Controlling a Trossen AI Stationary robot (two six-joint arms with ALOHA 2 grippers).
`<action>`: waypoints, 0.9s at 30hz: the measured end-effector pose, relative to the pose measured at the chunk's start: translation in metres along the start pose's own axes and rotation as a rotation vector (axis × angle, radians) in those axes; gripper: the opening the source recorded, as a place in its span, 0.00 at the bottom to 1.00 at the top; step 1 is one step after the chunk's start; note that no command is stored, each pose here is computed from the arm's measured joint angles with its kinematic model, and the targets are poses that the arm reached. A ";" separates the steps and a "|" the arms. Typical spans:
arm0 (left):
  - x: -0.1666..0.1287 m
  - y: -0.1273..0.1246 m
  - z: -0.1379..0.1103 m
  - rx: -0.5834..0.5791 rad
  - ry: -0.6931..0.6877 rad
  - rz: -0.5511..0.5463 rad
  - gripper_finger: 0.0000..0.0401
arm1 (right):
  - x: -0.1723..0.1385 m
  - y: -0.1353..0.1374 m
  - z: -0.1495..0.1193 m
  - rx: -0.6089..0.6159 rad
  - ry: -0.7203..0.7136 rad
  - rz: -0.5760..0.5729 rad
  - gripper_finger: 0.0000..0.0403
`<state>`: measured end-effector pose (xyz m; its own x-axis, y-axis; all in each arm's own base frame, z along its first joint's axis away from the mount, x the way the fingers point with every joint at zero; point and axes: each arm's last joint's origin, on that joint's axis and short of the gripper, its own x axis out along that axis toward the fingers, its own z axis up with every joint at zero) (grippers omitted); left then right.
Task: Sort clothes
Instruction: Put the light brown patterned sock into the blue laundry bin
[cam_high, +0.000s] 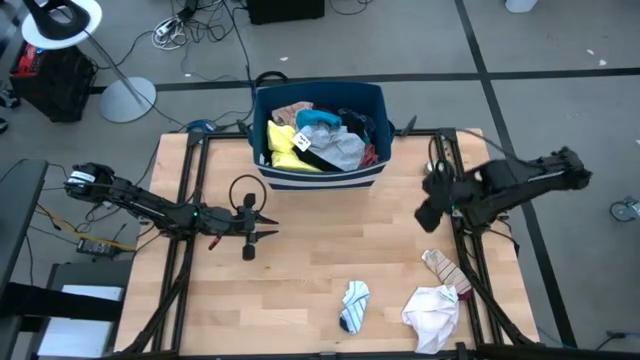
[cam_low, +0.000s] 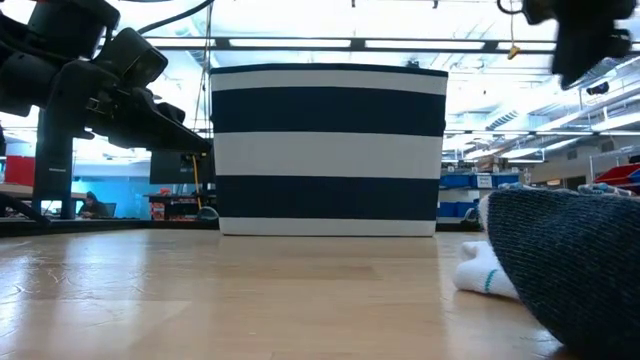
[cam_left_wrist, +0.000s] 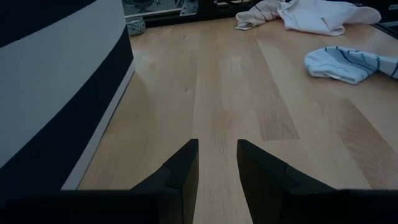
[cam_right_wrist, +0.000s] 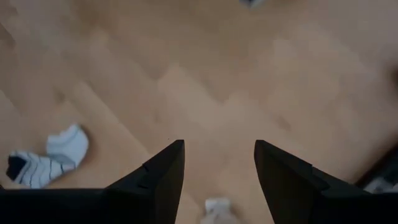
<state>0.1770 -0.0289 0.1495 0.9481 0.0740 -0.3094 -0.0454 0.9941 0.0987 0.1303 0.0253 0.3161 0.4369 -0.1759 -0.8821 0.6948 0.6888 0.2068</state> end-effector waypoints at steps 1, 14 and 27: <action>0.000 0.000 0.000 0.000 0.000 0.000 0.29 | 0.003 0.002 -0.006 0.013 0.020 -0.003 0.48; 0.000 0.000 0.000 -0.001 0.000 0.000 0.29 | 0.022 0.025 -0.071 0.110 0.198 -0.175 0.48; 0.000 0.000 0.000 -0.003 0.000 0.000 0.29 | 0.035 0.047 -0.117 0.105 0.256 -0.329 0.48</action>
<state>0.1770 -0.0289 0.1495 0.9481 0.0740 -0.3091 -0.0463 0.9943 0.0959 0.1118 0.1338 0.2457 0.0357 -0.1855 -0.9820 0.8334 0.5477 -0.0732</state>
